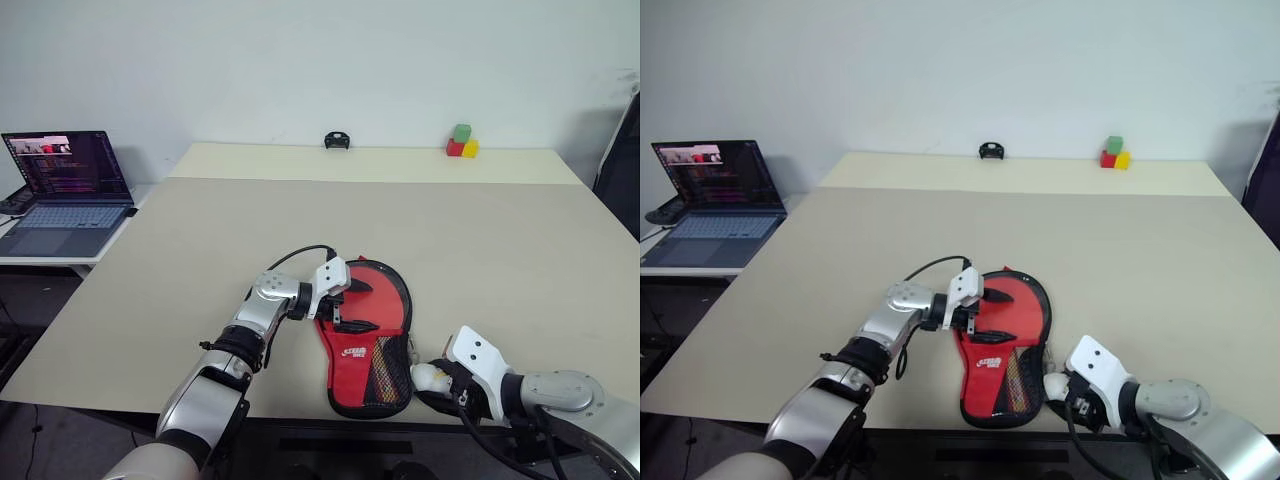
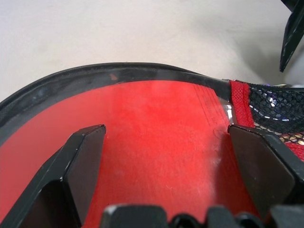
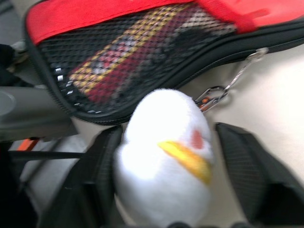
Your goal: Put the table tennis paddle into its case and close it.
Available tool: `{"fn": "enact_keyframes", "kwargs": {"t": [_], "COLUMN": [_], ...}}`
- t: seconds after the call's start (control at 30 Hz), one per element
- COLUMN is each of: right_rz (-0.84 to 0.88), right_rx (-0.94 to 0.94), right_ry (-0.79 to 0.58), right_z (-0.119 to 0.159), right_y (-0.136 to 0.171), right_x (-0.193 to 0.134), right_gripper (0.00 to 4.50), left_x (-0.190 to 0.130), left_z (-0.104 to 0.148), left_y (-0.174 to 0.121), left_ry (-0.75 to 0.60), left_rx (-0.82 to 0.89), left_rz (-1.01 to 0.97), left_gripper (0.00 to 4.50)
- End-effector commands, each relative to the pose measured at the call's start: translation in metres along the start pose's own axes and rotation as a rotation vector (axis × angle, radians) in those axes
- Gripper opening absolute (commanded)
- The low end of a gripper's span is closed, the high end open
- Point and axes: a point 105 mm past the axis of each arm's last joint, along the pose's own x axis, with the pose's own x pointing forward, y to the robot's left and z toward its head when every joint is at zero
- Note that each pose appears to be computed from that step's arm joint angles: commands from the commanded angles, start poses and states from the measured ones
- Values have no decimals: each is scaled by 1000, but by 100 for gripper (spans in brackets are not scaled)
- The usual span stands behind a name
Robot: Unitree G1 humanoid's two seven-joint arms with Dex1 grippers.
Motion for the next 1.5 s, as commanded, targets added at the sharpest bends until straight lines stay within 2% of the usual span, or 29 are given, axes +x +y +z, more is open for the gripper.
{"fn": "enact_keyframes", "kwargs": {"t": [0.03, 0.13, 0.23, 0.4, 0.53, 0.7, 1.13, 1.27, 1.5], "right_rz": [-13, -25, -37, -40, -11, 193, 333, 387, 476], "right_rx": [-32, -36, -38, -43, -49, -52, -53, -23, 33], "right_ry": [-11, -12, -5, 9, 27, 31, 97, 123, 78], "right_z": [4, 8, 11, 16, 16, 15, 2, -9, -14], "right_y": [-8, -20, -31, -45, -44, -8, 31, 61, 90], "right_x": [-4, -12, -22, -41, -50, -58, -73, -75, -68], "right_gripper": [151, 65, 20, 19, 19, 18, 18, 18, 18], "left_x": [-6, -9, -9, -4, 1, 21, 37, 44, 57], "left_z": [-21, -30, -36, -40, -40, -32, -24, -21, -12], "left_y": [-14, -18, -21, -24, -24, -22, -23, -24, -24], "left_ry": [80, 121, 143, 148, 138, 98, 100, 104, 101], "left_rx": [-51, -82, -108, -126, -138, -183, -167, -150, -118], "left_rz": [-102, -144, -162, -174, -166, -140, -163, -180, -188], "left_gripper": [450, 450, 450, 450, 450, 450, 450, 450, 450]}}
